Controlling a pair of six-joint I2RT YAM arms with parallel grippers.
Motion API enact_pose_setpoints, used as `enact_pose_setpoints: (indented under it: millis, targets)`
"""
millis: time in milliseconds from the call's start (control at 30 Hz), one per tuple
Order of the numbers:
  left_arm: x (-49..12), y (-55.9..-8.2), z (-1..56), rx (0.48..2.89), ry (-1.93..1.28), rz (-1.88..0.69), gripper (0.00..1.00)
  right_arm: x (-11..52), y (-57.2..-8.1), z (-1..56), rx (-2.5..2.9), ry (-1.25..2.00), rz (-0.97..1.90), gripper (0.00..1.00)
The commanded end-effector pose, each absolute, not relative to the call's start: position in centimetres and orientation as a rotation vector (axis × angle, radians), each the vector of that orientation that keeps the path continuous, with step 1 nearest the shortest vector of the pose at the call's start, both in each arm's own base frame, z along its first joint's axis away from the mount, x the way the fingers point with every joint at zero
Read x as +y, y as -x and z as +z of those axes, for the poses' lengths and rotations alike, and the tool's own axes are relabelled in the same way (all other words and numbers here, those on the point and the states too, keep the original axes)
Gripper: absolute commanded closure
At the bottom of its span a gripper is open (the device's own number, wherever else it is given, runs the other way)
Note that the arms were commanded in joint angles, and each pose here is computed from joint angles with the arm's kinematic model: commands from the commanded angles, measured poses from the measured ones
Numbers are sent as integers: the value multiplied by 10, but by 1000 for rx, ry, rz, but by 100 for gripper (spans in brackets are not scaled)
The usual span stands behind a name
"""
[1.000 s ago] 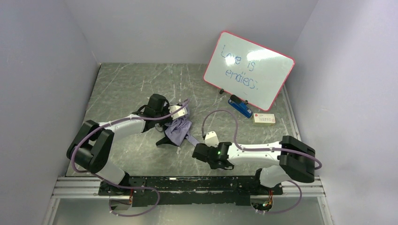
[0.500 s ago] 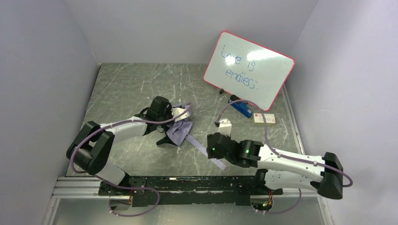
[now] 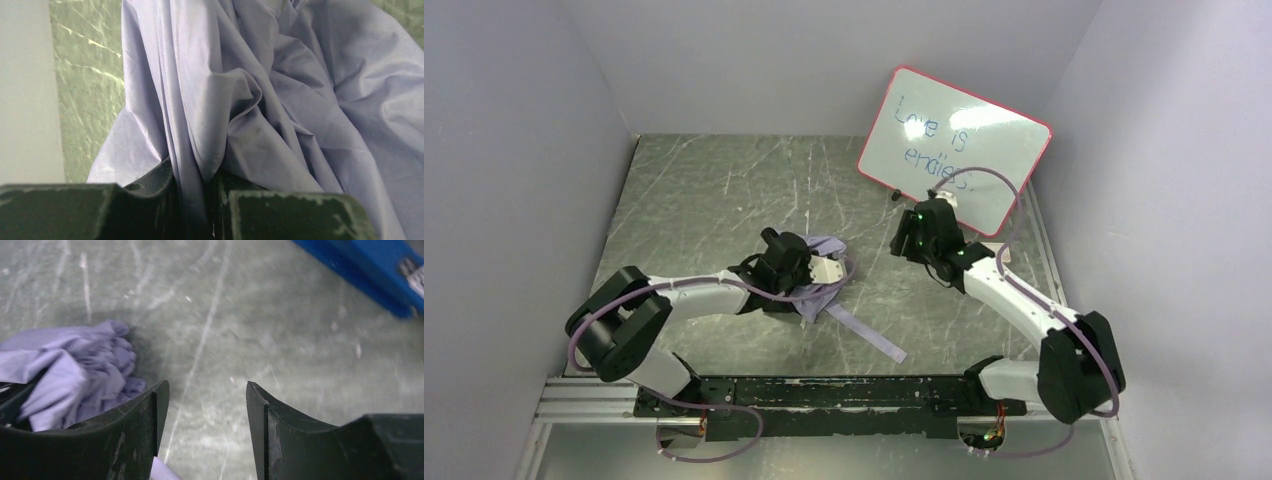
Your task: Put away the umbrella
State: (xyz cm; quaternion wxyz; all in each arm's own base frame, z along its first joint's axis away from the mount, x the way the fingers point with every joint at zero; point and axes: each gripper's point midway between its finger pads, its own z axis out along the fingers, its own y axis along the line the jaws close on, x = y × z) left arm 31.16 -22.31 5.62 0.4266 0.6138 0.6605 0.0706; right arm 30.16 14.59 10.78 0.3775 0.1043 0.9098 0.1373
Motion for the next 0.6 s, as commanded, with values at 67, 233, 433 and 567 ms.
enact_pose_setpoints:
  millis: [67,233,433,567]
  targets:
    - [-226,-310,58,1532,-1547,410,95,187,-361,171,1948,165,532,38]
    - [-220,-302,51,1431,-1586,563,95,195,-373,194,1720,399,542,38]
    - [-209,-291,47,1321,-1597,707,95,226,-362,158,1747,966,646,36]
    - [-213,-281,46,1246,-1596,771,95,243,-348,146,1660,1233,754,35]
